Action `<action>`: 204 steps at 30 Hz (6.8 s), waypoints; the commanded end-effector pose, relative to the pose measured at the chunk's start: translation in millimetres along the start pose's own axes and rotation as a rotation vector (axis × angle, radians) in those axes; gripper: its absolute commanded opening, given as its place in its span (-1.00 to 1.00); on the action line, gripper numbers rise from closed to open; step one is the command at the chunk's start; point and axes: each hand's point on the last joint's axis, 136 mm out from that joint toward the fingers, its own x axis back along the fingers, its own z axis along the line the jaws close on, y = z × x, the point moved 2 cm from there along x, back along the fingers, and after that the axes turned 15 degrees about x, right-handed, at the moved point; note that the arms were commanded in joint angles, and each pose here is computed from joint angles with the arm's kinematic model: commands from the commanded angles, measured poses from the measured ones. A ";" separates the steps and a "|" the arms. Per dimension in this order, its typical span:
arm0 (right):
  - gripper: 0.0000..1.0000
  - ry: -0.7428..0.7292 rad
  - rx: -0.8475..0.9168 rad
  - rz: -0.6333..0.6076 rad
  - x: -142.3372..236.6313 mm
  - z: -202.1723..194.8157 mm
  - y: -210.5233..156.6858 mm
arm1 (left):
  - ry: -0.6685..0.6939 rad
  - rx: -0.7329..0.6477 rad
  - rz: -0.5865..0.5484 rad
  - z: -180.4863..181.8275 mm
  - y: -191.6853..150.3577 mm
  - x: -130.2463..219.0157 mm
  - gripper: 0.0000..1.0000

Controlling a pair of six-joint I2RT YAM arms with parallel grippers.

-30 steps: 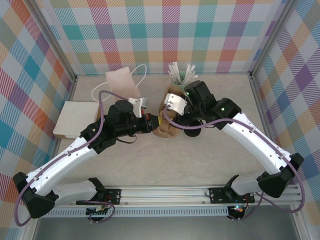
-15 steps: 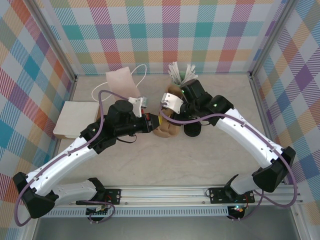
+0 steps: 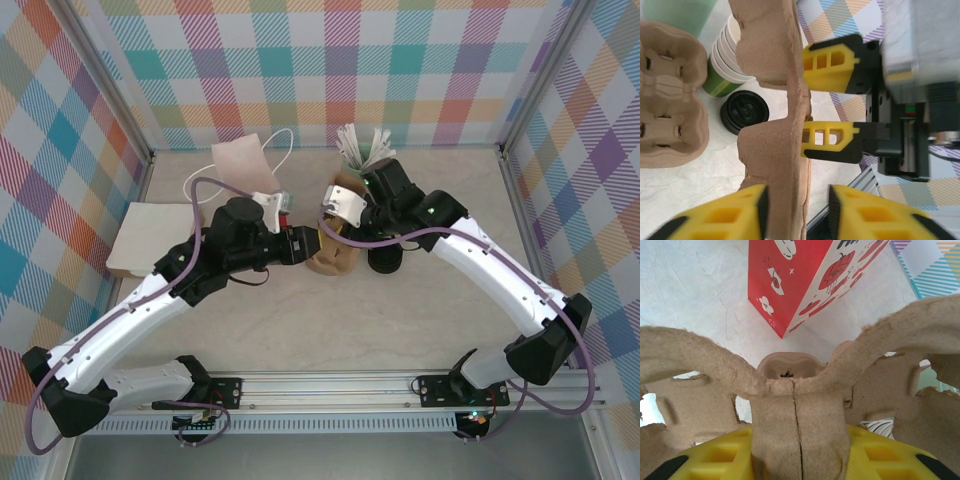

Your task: Pack the takeout coffee

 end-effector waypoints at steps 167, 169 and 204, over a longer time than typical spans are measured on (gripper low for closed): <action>-0.35 0.399 0.008 0.225 -78.2 67.9 76.0 | 0.332 0.214 -0.044 117.9 24.1 60.6 -0.95; -0.35 0.400 0.030 0.245 -80.6 72.1 73.4 | 0.311 0.219 -0.038 114.7 25.0 57.8 -0.96; -0.30 0.503 0.161 0.461 -114.5 107.7 22.1 | 0.240 0.279 -0.018 104.7 20.6 55.8 -1.00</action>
